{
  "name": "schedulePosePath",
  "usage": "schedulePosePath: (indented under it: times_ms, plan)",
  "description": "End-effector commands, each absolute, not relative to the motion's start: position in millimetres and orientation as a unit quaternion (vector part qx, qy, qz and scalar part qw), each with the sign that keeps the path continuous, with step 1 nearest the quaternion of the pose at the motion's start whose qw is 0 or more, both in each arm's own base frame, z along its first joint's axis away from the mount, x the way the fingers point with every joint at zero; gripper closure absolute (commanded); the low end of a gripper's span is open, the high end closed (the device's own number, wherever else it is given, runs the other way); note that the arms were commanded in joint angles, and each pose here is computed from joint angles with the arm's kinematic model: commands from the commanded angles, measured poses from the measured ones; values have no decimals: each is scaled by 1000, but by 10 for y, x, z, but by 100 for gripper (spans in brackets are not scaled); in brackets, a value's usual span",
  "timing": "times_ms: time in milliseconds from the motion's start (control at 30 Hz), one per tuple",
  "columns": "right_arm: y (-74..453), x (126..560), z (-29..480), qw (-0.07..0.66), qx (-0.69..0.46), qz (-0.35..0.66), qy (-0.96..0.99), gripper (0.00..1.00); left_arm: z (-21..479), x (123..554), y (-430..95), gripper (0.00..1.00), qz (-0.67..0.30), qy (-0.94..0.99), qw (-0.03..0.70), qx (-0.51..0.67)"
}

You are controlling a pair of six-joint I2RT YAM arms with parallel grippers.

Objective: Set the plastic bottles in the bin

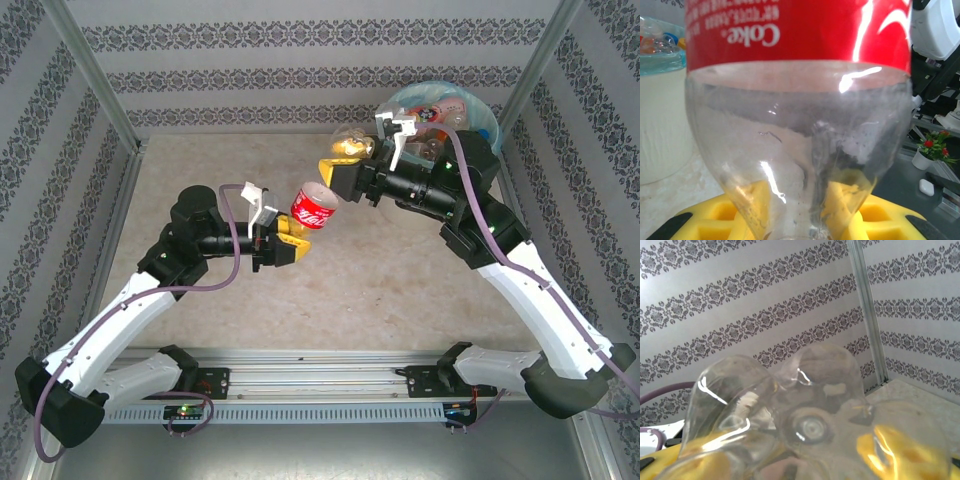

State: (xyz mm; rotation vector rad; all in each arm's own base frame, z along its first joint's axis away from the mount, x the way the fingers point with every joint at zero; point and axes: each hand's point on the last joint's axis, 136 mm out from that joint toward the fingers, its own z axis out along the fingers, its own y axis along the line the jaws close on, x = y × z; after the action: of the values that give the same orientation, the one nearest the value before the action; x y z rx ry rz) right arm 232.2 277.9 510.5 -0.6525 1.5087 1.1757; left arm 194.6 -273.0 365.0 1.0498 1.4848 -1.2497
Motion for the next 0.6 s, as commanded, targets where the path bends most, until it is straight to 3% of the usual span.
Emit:
schedulePosePath:
  times_ms: [0, 33, 67, 133, 167, 300, 400, 567]
  plan:
    - [2687, 2214, 5382, 565, -276, 491, 603, 51, 3748, 1979, -2713, 88, -478, 594, 483, 430]
    - [2646, 2231, 5388, 573, -270, 481, 606, 52, 3755, 2013, -2696, 61, -471, 598, 492, 422]
    - [2589, 2252, 5399, 585, -262, 467, 609, 55, 3783, 2045, -2672, 42, -462, 598, 507, 414]
    - [2429, 2360, 5406, 614, -232, 423, 625, 56, 3848, 2111, -2621, 14, -451, 598, 534, 391]
    - [2299, 2452, 5411, 634, -208, 389, 636, 56, 3897, 2139, -2585, 8, -445, 595, 552, 379]
    - [1660, 2833, 5489, 715, -123, 195, 660, 58, 4051, 2179, -2484, 0, -426, 580, 597, 355]
    - [1202, 3114, 5634, 753, -78, 44, 652, 58, 4104, 2199, -2446, 0, -415, 581, 608, 348]
    - [550, 3502, 5915, 770, -5, -76, 633, 62, 4106, 2205, -2434, 0, -412, 588, 605, 345]
